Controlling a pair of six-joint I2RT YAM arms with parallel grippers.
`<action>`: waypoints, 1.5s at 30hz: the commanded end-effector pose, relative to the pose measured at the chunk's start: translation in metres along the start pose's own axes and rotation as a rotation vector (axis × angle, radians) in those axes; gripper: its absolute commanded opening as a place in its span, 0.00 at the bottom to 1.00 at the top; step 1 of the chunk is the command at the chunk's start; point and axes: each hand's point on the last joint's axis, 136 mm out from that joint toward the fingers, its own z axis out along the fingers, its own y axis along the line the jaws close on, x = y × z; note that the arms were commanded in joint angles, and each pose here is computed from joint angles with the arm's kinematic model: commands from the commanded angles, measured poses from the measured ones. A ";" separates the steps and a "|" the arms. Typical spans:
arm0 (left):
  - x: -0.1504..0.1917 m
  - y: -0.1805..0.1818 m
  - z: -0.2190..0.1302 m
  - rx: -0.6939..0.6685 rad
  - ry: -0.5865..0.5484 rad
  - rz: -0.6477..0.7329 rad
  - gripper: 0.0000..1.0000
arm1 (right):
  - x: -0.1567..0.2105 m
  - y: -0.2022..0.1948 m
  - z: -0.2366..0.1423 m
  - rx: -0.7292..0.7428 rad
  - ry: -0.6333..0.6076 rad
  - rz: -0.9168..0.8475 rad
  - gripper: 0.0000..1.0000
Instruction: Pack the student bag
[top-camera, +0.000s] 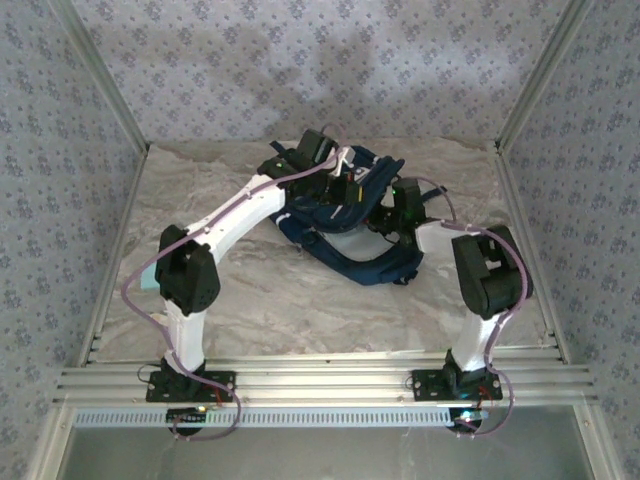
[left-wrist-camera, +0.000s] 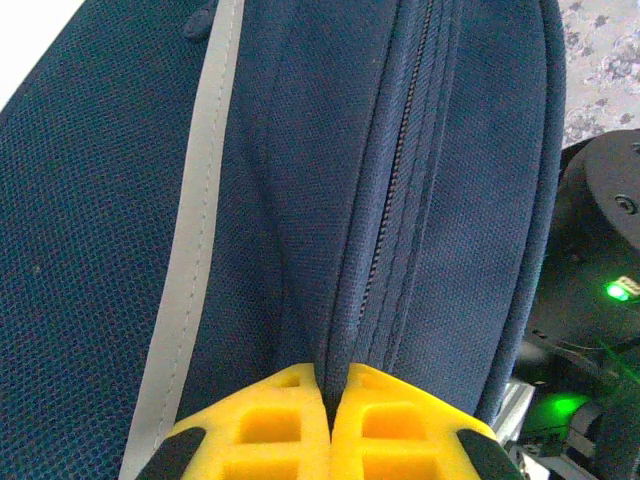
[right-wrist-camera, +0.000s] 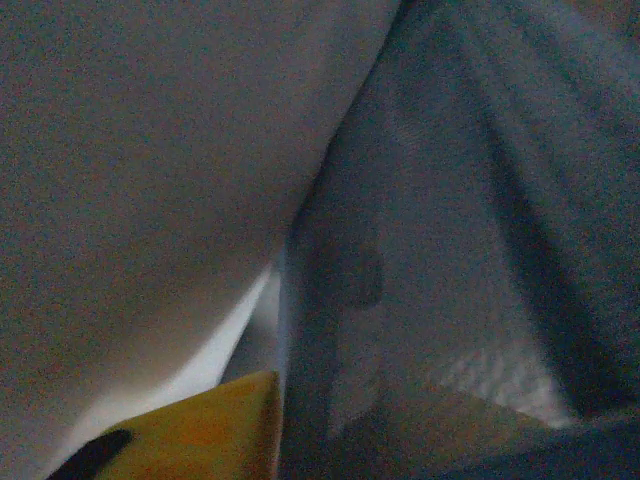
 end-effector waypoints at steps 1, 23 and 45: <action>-0.033 -0.050 -0.048 0.145 -0.147 0.072 0.00 | -0.021 0.019 -0.005 -0.063 -0.062 -0.030 0.45; -0.036 0.004 -0.026 -0.018 -0.117 0.047 0.54 | -0.029 -0.066 -0.190 0.415 -0.250 0.023 0.80; 0.020 0.270 -0.023 -0.545 -0.012 -0.251 0.53 | -0.011 -0.099 -0.110 0.437 -0.119 0.108 0.62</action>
